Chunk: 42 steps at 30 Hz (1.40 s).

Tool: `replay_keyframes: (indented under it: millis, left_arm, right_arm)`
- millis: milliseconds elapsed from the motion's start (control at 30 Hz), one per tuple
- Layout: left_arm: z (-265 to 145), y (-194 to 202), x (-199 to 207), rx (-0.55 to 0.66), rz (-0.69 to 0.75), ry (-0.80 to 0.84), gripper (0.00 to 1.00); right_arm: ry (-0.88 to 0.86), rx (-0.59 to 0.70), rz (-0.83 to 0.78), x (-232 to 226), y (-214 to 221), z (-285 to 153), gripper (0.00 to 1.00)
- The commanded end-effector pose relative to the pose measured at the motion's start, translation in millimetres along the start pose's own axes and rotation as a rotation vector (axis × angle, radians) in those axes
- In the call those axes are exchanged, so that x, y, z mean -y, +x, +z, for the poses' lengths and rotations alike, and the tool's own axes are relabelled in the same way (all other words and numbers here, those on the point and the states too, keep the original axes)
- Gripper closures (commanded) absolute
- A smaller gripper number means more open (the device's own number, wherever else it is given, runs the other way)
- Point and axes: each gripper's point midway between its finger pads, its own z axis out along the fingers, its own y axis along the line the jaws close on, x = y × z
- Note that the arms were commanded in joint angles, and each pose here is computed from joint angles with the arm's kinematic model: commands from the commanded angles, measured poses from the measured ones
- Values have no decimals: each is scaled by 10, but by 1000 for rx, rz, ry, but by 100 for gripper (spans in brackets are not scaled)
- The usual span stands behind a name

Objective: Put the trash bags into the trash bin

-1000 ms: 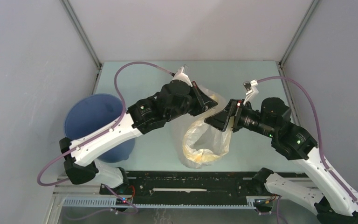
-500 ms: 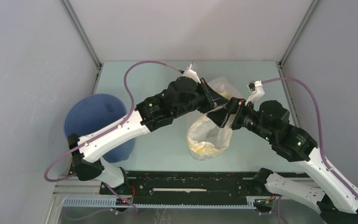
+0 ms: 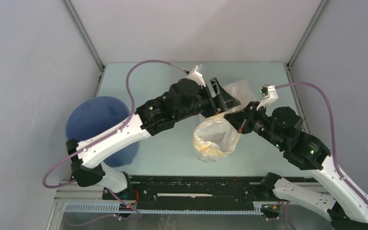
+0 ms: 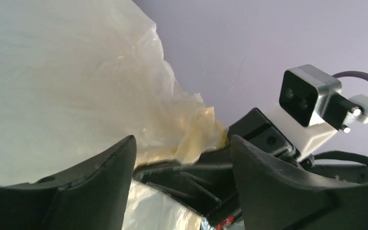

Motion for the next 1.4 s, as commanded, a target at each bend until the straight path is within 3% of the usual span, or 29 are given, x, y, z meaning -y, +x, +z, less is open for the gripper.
replay_keyframes:
  millis: [0, 67, 200, 467, 767, 1000, 1133, 1200, 1300, 1367]
  left_arm:
    - [-731, -482, 248, 157, 144, 33, 16]
    - [-1013, -597, 75, 196, 188, -33, 10]
    - [-1610, -706, -533, 236, 242, -238, 8]
    - [-2645, -864, -1780, 328, 327, -778, 11]
    - [-2478, -908, -2479, 211, 409, -1148, 12]
    - [-2426, -1012, -2658, 216, 390, -1207, 10]
    - [-2471, -1024, -2842, 195, 381, -1254, 20]
    - [-2437, -1000, -2944, 169, 382, -1252, 31]
    - [-2417, -973, -3065, 130, 394, -1271, 52]
    - [-2390, -975, -3043, 116, 397, -1259, 71]
  right_arm:
    - [-4, 29, -58, 27, -54, -98, 100]
    - [-8, 15, -68, 47, -32, -120, 100]
    - [-16, 13, -46, 68, -80, -222, 100]
    - [-4, -16, -94, -10, -311, -653, 100]
    - [2, 28, -65, -94, -438, -1010, 100]
    - [34, 68, -38, -8, -418, -1219, 100]
    - [36, 91, -19, 3, -424, -1298, 100]
    - [25, 103, -6, -30, -452, -1331, 100]
    - [-11, 130, 4, -143, -548, -1404, 100]
    - [-30, 146, 4, -220, -627, -1457, 100]
